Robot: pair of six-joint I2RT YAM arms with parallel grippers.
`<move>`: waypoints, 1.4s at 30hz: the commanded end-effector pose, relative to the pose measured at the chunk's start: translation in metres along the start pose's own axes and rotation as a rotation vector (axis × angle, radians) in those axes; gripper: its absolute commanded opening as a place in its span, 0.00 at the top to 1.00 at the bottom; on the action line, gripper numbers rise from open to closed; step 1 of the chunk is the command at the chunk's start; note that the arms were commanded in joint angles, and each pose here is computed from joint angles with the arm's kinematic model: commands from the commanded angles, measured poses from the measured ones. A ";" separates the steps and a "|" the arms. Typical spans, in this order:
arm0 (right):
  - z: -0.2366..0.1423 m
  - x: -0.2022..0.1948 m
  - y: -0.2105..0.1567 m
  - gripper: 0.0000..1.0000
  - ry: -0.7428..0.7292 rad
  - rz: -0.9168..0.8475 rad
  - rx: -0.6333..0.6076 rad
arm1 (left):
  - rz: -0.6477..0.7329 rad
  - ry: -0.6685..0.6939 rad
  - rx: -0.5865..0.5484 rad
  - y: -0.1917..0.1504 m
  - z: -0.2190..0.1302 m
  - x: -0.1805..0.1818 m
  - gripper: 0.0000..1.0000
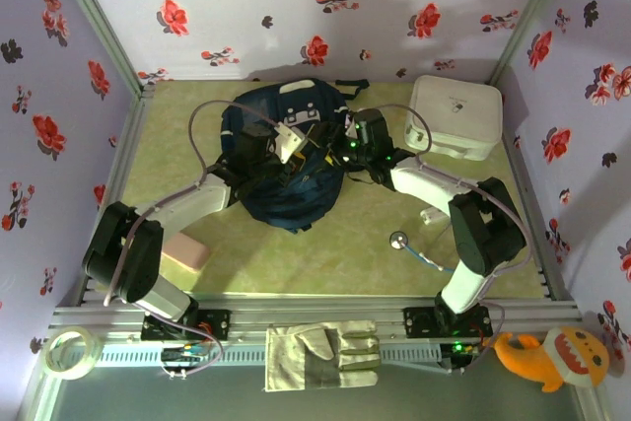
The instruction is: Pack the student bag
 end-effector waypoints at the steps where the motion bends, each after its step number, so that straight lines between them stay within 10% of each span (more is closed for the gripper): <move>1: 0.006 0.003 0.003 0.33 0.036 0.017 -0.003 | 0.049 -0.070 -0.115 0.029 -0.014 -0.017 1.00; 9: 0.023 -0.018 -0.006 0.52 -0.036 0.068 0.057 | -0.057 -0.021 -0.129 0.034 -0.024 -0.011 0.78; 18: 0.022 0.018 0.013 0.77 0.191 0.090 -0.044 | -0.515 0.215 -0.012 0.000 -0.046 0.017 0.39; 28: 0.022 0.029 0.025 0.83 0.289 0.159 -0.104 | -0.679 0.085 0.057 -0.028 -0.073 -0.019 0.42; 42: 0.020 0.046 0.023 0.83 0.341 0.162 -0.088 | -0.733 0.017 0.037 -0.028 -0.025 -0.028 0.46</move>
Point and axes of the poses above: each hand's point on the last joint's axis, 136 mm out from that joint toward the fingers, its own z axis out along the fingers, its own x axis along the line the jaws close on, y = z × x, the point moved 3 cm from there along -z, back along the fingers, and after that the axes turned 10 degrees about -z, right-handed, at the moved point
